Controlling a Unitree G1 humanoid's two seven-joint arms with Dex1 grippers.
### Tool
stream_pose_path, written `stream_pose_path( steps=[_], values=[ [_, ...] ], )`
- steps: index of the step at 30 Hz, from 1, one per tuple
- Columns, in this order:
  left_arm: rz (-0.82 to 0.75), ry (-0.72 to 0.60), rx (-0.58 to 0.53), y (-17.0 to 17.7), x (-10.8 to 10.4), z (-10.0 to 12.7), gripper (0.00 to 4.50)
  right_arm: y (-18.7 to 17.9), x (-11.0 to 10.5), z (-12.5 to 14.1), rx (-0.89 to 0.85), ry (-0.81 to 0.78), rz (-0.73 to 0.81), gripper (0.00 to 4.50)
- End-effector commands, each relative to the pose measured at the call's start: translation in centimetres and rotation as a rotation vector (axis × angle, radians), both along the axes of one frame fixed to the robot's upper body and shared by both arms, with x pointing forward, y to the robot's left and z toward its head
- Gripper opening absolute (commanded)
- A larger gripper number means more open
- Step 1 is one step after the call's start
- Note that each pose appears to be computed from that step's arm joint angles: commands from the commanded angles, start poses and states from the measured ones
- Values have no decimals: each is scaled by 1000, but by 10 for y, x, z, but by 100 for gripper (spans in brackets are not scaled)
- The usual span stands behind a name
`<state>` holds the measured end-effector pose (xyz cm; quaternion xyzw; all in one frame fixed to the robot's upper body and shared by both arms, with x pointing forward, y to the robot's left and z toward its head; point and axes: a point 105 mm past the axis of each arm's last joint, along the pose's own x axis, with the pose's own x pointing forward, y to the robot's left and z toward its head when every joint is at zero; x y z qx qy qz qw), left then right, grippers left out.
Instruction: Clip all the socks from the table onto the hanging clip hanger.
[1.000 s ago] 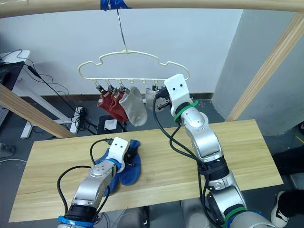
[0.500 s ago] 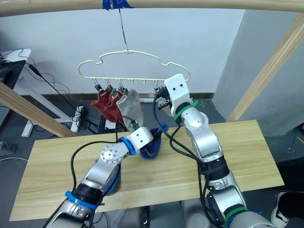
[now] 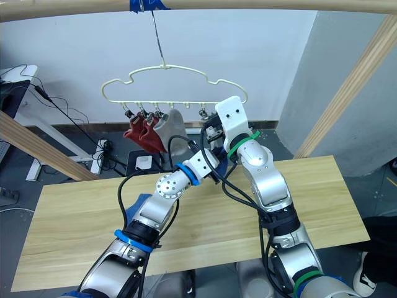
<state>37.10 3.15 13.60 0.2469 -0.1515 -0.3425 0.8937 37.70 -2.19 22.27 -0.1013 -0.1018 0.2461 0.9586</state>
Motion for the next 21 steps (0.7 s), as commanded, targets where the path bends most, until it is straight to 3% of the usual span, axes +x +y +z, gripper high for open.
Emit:
stream_pose_path(
  steps=[1,21],
  values=[
    [1,-82,-33,-1,-2,18,0,1,-7,18,25,-57,17,13],
    [44,-106,-76,3,3,31,0,1,-7,14,12,-45,17,13]
  ],
)
